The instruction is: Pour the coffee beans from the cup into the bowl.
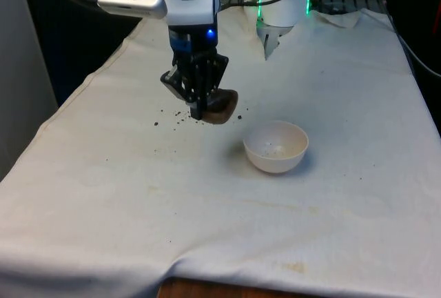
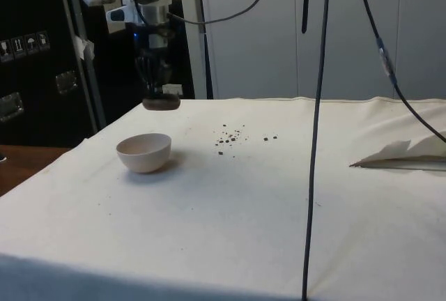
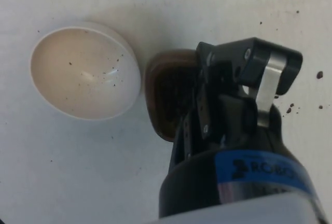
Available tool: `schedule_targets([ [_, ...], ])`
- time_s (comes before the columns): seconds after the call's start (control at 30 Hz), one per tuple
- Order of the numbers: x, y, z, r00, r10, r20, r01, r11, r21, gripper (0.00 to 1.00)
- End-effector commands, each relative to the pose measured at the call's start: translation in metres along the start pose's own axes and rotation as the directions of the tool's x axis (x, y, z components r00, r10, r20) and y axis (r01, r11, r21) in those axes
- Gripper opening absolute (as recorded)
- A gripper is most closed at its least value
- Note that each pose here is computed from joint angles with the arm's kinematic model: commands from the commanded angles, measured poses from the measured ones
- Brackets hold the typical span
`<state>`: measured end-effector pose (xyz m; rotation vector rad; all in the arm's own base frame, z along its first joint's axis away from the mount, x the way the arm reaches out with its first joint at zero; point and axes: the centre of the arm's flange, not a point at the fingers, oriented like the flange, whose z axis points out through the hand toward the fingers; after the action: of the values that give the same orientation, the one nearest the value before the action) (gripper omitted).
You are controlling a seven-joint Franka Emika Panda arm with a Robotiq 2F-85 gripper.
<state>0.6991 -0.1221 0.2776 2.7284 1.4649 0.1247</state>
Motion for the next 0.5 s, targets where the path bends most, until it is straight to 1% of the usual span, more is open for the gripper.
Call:
schedule_targets([
  [0.0,0.0009,0.0007,0.0002,0.9999,0.010,0.007,-0.010,0.9999,-0.013,0.00],
  [0.03,0.0011,0.0010,0.0004,0.9999,0.015,0.007,-0.015,0.9998,-0.015,0.00],
  [0.07,0.0007,-0.0001,-0.0002,0.9999,0.010,0.000,-0.010,0.9999,-0.002,0.00],
  [0.1,0.0011,0.0011,0.0003,0.9998,0.020,0.007,-0.020,0.9997,-0.016,0.00],
  [0.17,0.0022,0.0016,-0.0003,0.9993,0.036,0.009,-0.036,0.9991,-0.022,0.00],
  [0.27,0.0032,0.0020,-0.0019,0.9987,0.049,0.013,-0.049,0.9984,-0.028,0.00],
  [0.4,0.0047,0.0030,-0.0050,0.9974,0.067,0.026,-0.066,0.9971,-0.038,0.00],
  [0.43,0.0045,0.0021,-0.0046,0.9980,0.061,0.015,-0.060,0.9978,-0.029,0.00],
  [0.47,0.0048,0.0034,-0.0057,0.9971,0.071,0.029,-0.070,0.9968,-0.039,0.00],
])
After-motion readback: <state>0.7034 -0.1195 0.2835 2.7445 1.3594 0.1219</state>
